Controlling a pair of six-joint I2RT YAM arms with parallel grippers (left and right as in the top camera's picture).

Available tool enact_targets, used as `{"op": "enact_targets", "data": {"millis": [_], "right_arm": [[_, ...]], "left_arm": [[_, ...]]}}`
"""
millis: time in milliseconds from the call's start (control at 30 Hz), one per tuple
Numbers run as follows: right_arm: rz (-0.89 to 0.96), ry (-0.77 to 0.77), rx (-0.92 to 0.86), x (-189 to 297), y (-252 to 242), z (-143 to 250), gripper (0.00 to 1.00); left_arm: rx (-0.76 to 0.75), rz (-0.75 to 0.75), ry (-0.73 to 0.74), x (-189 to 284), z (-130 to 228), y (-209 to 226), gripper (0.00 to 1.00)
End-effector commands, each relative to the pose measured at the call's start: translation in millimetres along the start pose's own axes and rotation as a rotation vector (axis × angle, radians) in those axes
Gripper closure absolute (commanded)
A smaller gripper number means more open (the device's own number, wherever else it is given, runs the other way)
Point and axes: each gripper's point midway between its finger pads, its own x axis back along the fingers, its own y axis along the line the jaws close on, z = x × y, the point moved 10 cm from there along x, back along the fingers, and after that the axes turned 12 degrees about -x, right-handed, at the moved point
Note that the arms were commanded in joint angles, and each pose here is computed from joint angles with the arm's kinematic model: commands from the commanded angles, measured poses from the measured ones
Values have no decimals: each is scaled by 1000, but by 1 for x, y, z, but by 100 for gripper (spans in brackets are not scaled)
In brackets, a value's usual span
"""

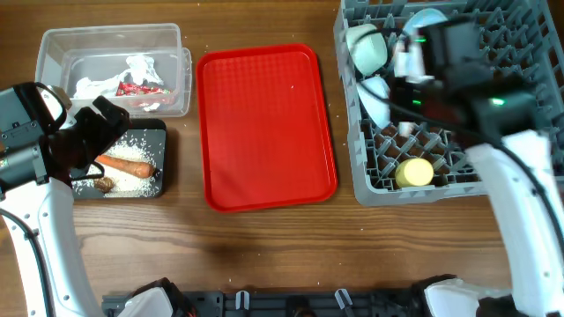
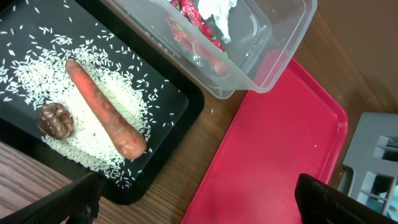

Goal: Sort waste into correct bins and load items into the dishwasher rack

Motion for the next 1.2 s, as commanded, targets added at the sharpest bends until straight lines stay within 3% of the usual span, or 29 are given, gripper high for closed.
{"op": "enact_targets", "data": {"millis": [0, 133, 167, 200, 267, 333, 467, 567, 600, 667, 767, 967, 1033, 1167], "right_arm": [[97, 68, 85, -10, -32, 1, 96], [134, 160, 109, -39, -55, 9, 94], [144, 177, 90, -43, -60, 11, 82], [159, 186, 51, -48, -68, 10, 76], [175, 185, 1, -50, -77, 9, 37], [180, 178, -23, -50, -82, 8, 23], [-3, 178, -22, -44, -65, 7, 23], [-287, 80, 53, 10, -23, 15, 20], [-362, 24, -68, 49, -10, 29, 0], [-394, -11, -211, 73, -12, 40, 0], [-314, -60, -212, 89, -24, 54, 0], [-83, -421, -202, 122, -56, 63, 0], [-111, -558, -123, 106, -58, 71, 0], [-234, -771, -146, 8, -75, 126, 0]], "left_arm": [[9, 1, -14, 3, -3, 0, 0], [9, 1, -14, 3, -3, 0, 0], [9, 1, -14, 3, -3, 0, 0], [9, 1, -14, 3, -3, 0, 0], [9, 1, -14, 3, -3, 0, 0], [9, 1, -14, 3, -3, 0, 0], [9, 1, -14, 3, -3, 0, 0], [9, 1, -14, 3, -3, 0, 0], [9, 1, -14, 3, -3, 0, 0], [9, 1, -14, 3, -3, 0, 0], [9, 1, -14, 3, -3, 0, 0], [9, 1, -14, 3, -3, 0, 0], [9, 1, -14, 3, -3, 0, 0], [9, 1, -14, 3, -3, 0, 0]]}}
